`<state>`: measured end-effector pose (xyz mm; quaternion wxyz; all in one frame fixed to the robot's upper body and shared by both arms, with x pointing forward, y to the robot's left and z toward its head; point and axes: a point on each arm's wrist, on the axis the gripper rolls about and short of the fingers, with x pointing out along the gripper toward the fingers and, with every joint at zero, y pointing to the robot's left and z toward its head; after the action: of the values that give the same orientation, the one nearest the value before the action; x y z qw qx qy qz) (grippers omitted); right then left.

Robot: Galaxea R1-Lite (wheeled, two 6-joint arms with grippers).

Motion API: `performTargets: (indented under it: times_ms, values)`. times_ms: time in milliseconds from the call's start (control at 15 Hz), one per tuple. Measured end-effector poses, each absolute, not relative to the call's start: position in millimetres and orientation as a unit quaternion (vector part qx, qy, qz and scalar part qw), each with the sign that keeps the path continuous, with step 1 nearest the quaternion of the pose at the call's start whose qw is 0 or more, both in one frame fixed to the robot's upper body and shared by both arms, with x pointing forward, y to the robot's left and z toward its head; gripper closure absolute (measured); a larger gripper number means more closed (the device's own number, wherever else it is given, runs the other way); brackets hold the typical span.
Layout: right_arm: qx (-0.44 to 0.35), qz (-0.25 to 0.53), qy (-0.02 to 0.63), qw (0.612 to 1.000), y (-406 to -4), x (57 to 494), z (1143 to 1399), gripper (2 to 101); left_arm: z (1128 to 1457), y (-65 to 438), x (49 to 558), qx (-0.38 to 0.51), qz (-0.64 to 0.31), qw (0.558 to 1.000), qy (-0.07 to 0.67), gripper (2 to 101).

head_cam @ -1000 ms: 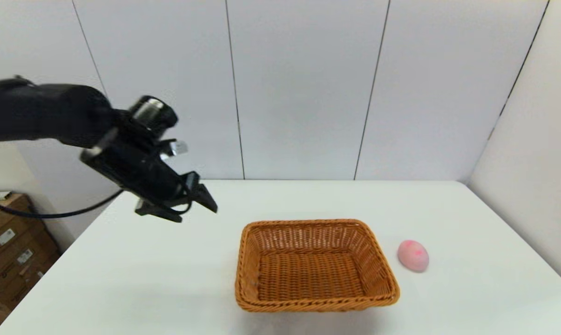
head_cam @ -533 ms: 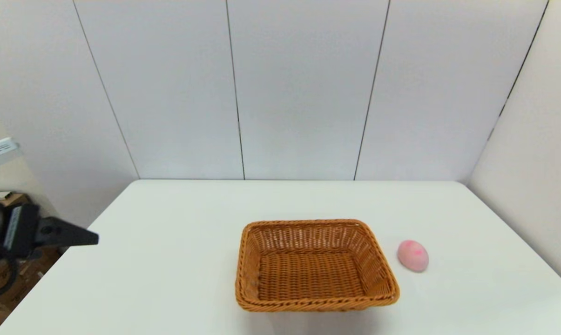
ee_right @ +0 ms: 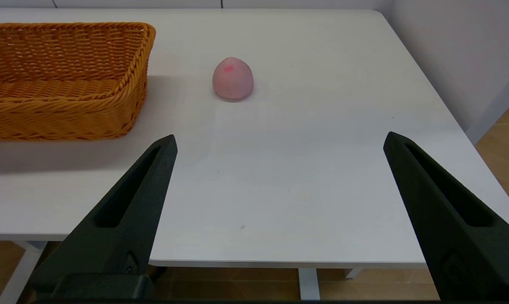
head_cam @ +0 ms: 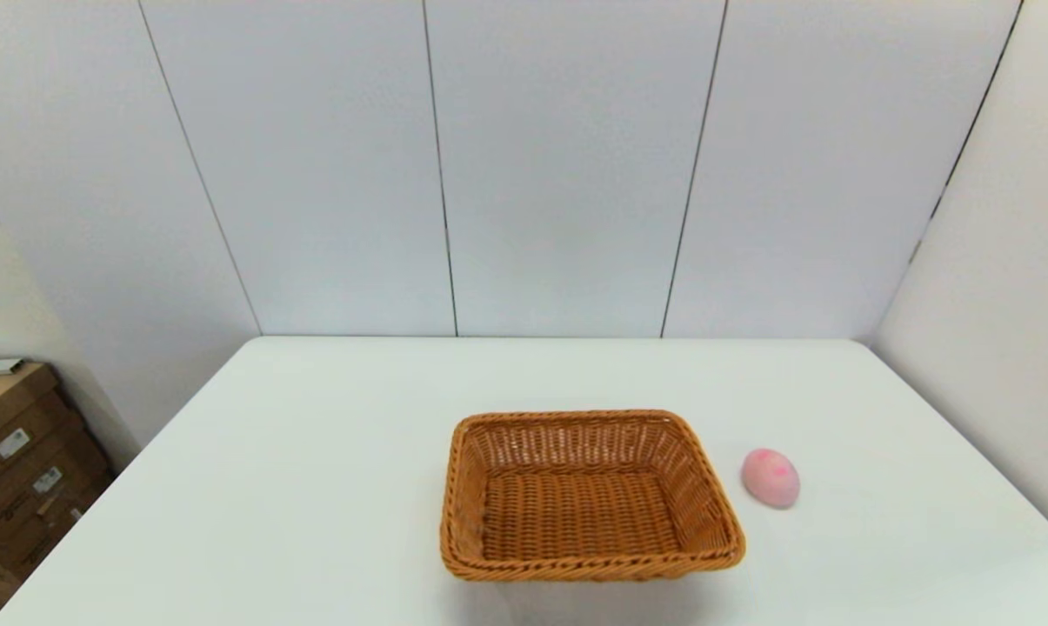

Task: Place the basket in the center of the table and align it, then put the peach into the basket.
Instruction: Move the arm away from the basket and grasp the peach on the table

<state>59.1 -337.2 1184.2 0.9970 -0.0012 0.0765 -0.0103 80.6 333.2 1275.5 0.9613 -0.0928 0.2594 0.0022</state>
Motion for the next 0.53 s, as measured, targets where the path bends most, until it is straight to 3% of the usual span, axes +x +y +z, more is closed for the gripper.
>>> performTargets:
  times_ms: [267, 533]
  values:
    - [-0.001, -0.010, 0.077, 0.997, -337.2, 59.1, 1184.2, 5.2, 1231.2, 334.0, 70.7, -0.063, 0.000, 0.988, 0.142, 7.0]
    - [-0.004, -0.014, 0.074, 0.997, -337.4, 58.2, 1186.9, 5.2, 1195.9, 334.1, 64.3, -0.023, -0.003, 0.995, 0.093, 6.3]
